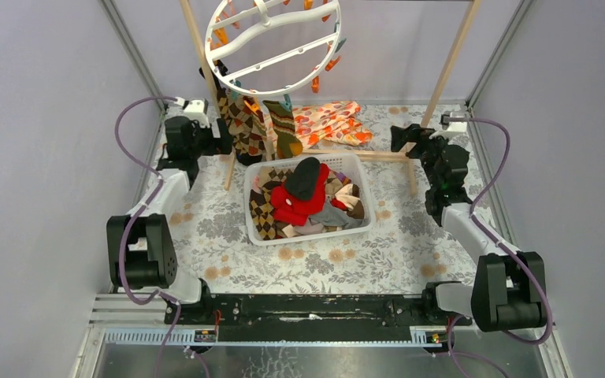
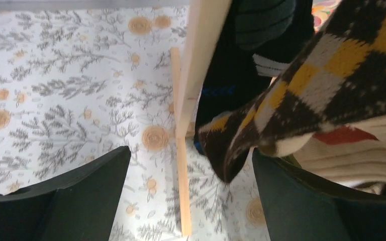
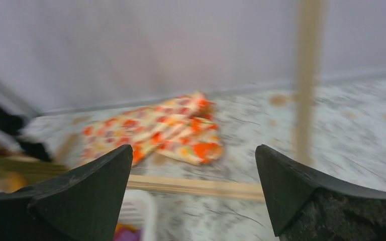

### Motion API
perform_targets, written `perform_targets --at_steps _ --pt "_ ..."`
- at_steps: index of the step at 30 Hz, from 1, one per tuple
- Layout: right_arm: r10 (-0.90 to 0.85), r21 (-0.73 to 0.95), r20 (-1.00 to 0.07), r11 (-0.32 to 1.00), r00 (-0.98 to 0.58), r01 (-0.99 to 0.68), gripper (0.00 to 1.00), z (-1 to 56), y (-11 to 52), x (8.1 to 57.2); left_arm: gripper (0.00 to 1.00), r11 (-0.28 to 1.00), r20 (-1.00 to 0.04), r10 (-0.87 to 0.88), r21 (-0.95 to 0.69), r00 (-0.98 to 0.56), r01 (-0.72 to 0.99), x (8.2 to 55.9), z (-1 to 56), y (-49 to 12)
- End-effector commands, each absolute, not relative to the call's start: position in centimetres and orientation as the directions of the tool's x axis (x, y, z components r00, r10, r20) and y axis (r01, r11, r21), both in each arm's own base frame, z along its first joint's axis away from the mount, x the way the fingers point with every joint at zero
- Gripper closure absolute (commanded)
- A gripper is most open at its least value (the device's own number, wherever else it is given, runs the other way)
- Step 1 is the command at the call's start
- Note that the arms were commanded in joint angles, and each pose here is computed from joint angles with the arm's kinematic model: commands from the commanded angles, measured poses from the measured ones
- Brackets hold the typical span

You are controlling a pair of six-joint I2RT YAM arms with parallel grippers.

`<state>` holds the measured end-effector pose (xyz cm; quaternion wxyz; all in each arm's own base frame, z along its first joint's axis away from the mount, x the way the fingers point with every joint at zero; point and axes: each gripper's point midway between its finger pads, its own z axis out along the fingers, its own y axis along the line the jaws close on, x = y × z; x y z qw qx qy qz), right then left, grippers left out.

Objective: Clip the socks to the hanger
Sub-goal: Open the clamp at the hanger.

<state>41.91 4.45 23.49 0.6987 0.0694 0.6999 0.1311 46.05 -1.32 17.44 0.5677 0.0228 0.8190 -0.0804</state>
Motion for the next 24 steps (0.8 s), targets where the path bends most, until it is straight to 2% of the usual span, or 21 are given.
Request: perform_targets --at_steps 1,5,9,11,14,20,24 --pt "0.325 0.296 -0.945 0.793 -0.041 -0.532 0.0 29.0 14.2 40.2 0.01 0.94 -0.812 -0.138 -0.287 -0.567 0.182 41.3 16.9 -1.9" --pt "0.18 0.086 -0.979 0.786 0.094 -0.612 0.0 32.5 20.2 39.6 0.01 0.923 -0.828 -0.158 -0.317 -0.538 0.217 39.1 19.8 -2.3" --pt "0.172 0.002 -0.966 0.751 0.193 -0.66 0.12 35.1 24.7 39.4 0.01 0.916 -0.844 -0.158 -0.319 -0.512 0.244 37.2 22.4 -2.9" --pt "0.161 -0.035 -0.959 0.746 0.232 -0.665 0.14 36.2 26.3 39.4 0.01 0.907 -0.841 -0.163 -0.334 -0.516 0.258 36.6 23.7 -3.3" --pt "0.135 -0.094 -0.946 0.754 0.293 -0.65 0.18 37.2 28.1 39.6 0.01 0.88 -0.835 -0.169 -0.367 -0.525 0.3 35.9 25.6 -4.3" --pt "0.116 -0.143 -0.918 0.796 0.38 -0.588 0.35 39.0 28.9 41.2 0.01 0.81 -0.827 -0.196 -0.439 -0.527 0.388 34.8 28.8 -6.4" --pt "0.108 -0.158 -0.901 0.82 0.421 -0.55 0.38 40.1 28.8 42.2 0.01 0.781 -0.829 -0.196 -0.455 -0.523 0.427 34.5 30.0 -7.1"
